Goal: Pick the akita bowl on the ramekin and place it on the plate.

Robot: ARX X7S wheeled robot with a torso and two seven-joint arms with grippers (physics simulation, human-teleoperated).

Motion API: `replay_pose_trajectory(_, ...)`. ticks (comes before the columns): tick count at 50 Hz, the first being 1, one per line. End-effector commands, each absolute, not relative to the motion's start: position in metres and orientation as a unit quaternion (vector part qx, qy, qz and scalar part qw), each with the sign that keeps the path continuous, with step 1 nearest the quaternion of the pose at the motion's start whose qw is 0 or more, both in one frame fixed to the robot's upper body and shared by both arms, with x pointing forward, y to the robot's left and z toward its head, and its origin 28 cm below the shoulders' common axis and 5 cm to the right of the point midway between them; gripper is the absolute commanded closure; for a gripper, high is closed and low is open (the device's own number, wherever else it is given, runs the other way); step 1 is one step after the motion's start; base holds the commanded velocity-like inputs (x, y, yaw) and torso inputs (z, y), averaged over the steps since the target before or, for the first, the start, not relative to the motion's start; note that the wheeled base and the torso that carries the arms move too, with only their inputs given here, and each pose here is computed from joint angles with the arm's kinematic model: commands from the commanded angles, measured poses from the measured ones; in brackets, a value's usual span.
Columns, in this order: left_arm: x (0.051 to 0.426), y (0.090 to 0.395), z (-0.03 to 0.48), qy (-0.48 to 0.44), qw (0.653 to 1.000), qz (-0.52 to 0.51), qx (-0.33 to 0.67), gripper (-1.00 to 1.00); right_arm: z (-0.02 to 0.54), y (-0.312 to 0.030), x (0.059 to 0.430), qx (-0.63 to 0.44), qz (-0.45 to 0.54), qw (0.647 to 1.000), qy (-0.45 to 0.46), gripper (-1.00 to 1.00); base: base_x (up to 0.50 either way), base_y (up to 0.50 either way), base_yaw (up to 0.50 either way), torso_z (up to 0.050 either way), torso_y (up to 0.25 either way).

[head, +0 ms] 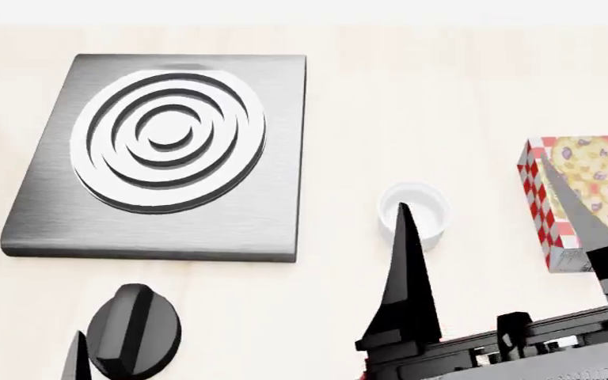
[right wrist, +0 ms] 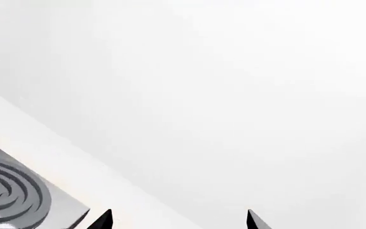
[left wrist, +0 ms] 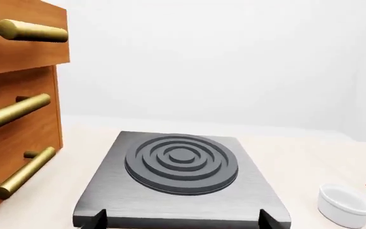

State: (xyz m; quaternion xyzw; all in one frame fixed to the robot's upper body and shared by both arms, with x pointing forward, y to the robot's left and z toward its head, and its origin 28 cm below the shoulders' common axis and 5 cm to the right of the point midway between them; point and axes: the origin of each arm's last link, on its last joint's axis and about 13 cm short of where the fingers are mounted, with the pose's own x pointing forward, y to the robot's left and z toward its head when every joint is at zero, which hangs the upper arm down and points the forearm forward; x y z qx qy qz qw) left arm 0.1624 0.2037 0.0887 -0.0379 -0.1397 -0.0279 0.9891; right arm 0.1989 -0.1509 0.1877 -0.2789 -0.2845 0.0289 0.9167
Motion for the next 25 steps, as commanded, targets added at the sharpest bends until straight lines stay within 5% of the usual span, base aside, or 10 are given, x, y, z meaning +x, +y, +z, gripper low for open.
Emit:
replay_pose_trajectory(1,0.1623,0.2039,0.0885,-0.14,0.989,-0.031,-0.039,-1.0,0.1834,-0.1509,0.2005,-0.235,-0.006,0.92,-0.313,-1.0,0.0,0.0,0.0,0.0,0.25)
replay_pose_trajectory(25,0.161,0.2027,0.0881,-0.145,0.988,-0.037,-0.037,-1.0,0.1833,-0.1554,0.1947,-0.183,-0.03,0.912,-0.366,-1.0,0.0,0.0,0.0,0.0,0.25)
